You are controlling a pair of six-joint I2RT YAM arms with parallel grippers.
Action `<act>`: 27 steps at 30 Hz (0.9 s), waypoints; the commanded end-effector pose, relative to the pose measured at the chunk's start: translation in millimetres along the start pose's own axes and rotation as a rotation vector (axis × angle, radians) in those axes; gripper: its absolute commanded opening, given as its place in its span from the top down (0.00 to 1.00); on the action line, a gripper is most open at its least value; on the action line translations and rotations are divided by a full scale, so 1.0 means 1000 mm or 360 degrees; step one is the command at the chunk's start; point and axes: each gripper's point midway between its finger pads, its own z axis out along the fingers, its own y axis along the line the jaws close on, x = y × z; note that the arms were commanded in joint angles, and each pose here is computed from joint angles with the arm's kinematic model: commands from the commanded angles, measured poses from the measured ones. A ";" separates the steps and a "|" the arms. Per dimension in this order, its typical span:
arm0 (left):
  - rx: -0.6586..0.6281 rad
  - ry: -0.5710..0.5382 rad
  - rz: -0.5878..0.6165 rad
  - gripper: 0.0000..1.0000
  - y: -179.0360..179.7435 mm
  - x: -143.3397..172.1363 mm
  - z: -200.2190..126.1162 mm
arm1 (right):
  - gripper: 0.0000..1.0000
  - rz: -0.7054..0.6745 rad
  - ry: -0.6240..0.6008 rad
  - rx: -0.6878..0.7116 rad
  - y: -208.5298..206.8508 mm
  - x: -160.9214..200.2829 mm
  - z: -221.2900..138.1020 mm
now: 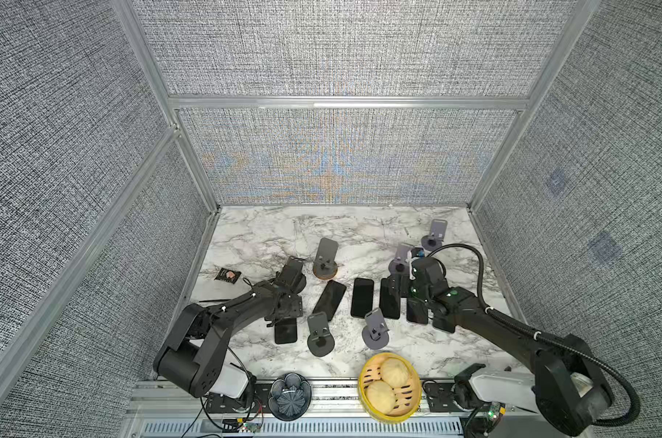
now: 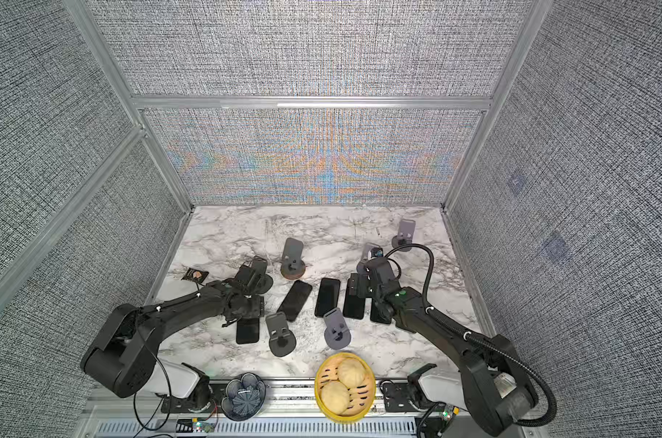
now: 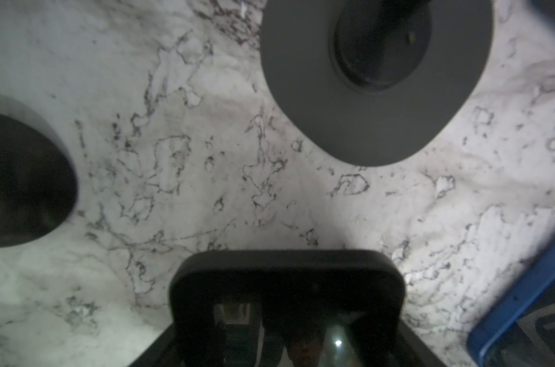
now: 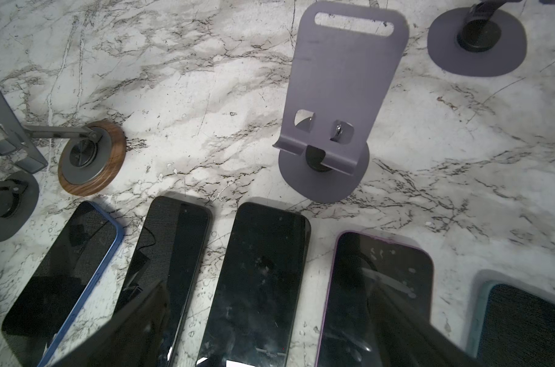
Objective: Remove the phone from the phone stand
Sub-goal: Place the phone at the middle-left of the table.
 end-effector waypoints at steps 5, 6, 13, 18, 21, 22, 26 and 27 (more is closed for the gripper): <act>0.0007 0.0140 0.0015 0.22 0.001 0.019 0.007 | 0.01 0.0009 -0.0019 -0.0011 0.002 -0.004 -0.002; 0.0007 0.0139 0.0015 0.22 0.001 0.018 0.007 | 0.01 0.0007 -0.0021 -0.0013 0.002 -0.005 -0.003; 0.0008 0.0141 0.0014 0.22 0.001 0.019 0.006 | 0.01 0.0010 -0.0026 -0.0014 0.002 -0.006 -0.003; 0.0010 0.0133 0.0019 0.22 0.001 0.017 0.003 | 0.01 0.0009 -0.0022 -0.0014 0.002 -0.006 -0.002; 0.0037 0.0106 0.0028 0.21 -0.002 0.012 -0.007 | 0.01 0.0007 -0.0016 -0.0011 0.002 -0.004 -0.001; 0.0041 0.0089 0.0028 0.20 -0.002 0.010 -0.011 | 0.01 0.0007 -0.0013 -0.0009 0.002 -0.004 -0.001; 0.0091 -0.0037 0.0022 0.16 -0.005 -0.005 -0.039 | 0.01 0.0004 -0.0024 -0.0003 0.001 -0.006 -0.002; 0.0102 -0.0073 0.0020 0.15 -0.005 -0.009 -0.047 | 0.01 0.0001 -0.0028 -0.0003 0.001 -0.006 -0.003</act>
